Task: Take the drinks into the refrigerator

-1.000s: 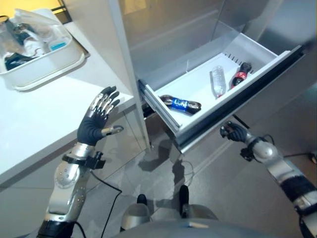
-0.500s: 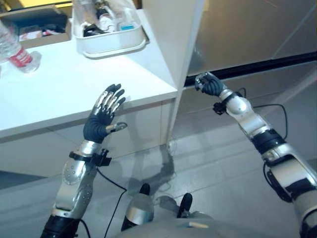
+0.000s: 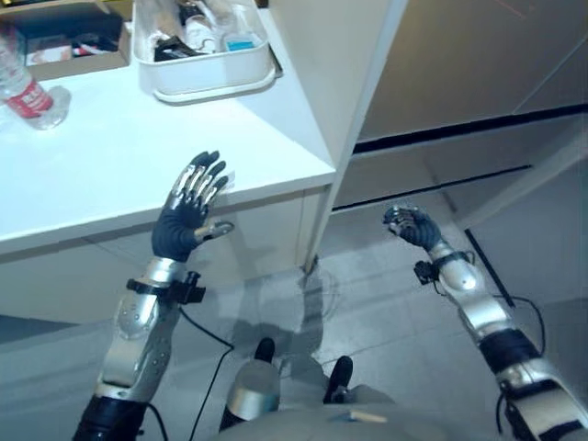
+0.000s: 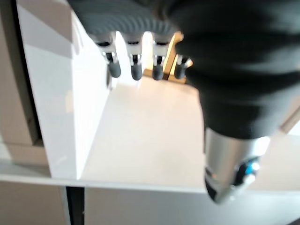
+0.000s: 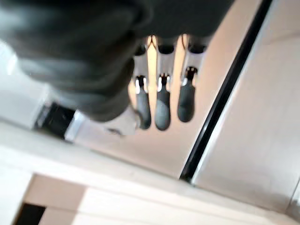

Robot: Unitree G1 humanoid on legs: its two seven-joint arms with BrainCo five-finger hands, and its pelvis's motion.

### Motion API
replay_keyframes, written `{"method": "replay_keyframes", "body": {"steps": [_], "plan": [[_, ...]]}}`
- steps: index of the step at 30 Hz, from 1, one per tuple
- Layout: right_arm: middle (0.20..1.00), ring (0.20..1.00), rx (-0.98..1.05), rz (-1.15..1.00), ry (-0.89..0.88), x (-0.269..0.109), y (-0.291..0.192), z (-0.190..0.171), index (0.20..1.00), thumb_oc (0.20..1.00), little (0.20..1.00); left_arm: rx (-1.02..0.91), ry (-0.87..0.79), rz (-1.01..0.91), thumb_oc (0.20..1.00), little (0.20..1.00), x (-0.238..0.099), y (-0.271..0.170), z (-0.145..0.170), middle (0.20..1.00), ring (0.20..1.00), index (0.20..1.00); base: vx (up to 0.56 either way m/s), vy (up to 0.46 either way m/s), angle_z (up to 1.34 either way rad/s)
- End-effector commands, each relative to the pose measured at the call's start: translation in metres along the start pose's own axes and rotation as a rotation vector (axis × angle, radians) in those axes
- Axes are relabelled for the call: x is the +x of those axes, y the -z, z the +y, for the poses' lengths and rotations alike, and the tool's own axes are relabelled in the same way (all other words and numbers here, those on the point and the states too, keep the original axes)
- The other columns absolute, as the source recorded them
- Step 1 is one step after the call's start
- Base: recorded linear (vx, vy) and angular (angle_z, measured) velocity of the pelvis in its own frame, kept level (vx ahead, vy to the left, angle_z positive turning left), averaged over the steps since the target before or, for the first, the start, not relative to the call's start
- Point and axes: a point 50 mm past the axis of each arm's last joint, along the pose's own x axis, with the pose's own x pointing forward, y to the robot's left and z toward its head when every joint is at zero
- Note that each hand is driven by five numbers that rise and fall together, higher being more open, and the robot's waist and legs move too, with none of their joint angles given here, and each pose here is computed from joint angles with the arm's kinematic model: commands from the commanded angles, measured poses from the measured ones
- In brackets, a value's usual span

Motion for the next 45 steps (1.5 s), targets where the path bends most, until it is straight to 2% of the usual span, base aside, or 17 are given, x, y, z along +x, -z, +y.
{"method": "replay_keyframes", "body": {"steps": [1,9,21,32,41,45], "plan": [[1.0,1.0,0.012,-0.159,0.046,-0.002,-0.025,-0.013,1.0,1.0,1.0,0.095,-0.005,-0.107,1.0,1.0,-0.001,-0.017,0.002,1.0,1.0,1.0,-0.01,0.031,-0.1],[1.0,1.0,0.141,-0.094,0.127,-0.042,-0.001,-0.016,1.0,1.0,1.0,0.137,-0.061,-0.082,1.0,1.0,-0.01,-0.015,0.009,1.0,1.0,1.0,-0.01,0.043,-0.19],[1.0,1.0,0.149,-0.066,0.119,-0.045,0.005,-0.012,1.0,1.0,1.0,0.121,-0.011,-0.066,1.0,1.0,-0.01,-0.012,0.007,1.0,1.0,1.0,-0.01,0.022,-0.29],[1.0,1.0,0.158,-0.078,0.083,-0.039,0.003,-0.007,1.0,1.0,1.0,0.077,0.222,-0.056,1.0,1.0,0.003,-0.014,-0.007,1.0,1.0,1.0,-0.01,0.038,-0.38],[1.0,1.0,0.166,-0.053,0.046,-0.043,0.008,-0.003,1.0,1.0,1.0,0.021,0.444,0.087,1.0,1.0,0.0,0.003,-0.018,1.0,1.0,1.0,-0.01,0.032,-0.35],[1.0,1.0,0.16,-0.049,0.027,-0.043,0.009,-0.001,1.0,1.0,1.0,-0.048,0.473,0.177,1.0,1.0,-0.006,0.019,-0.018,1.0,1.0,1.0,-0.02,0.019,-0.39]]}}
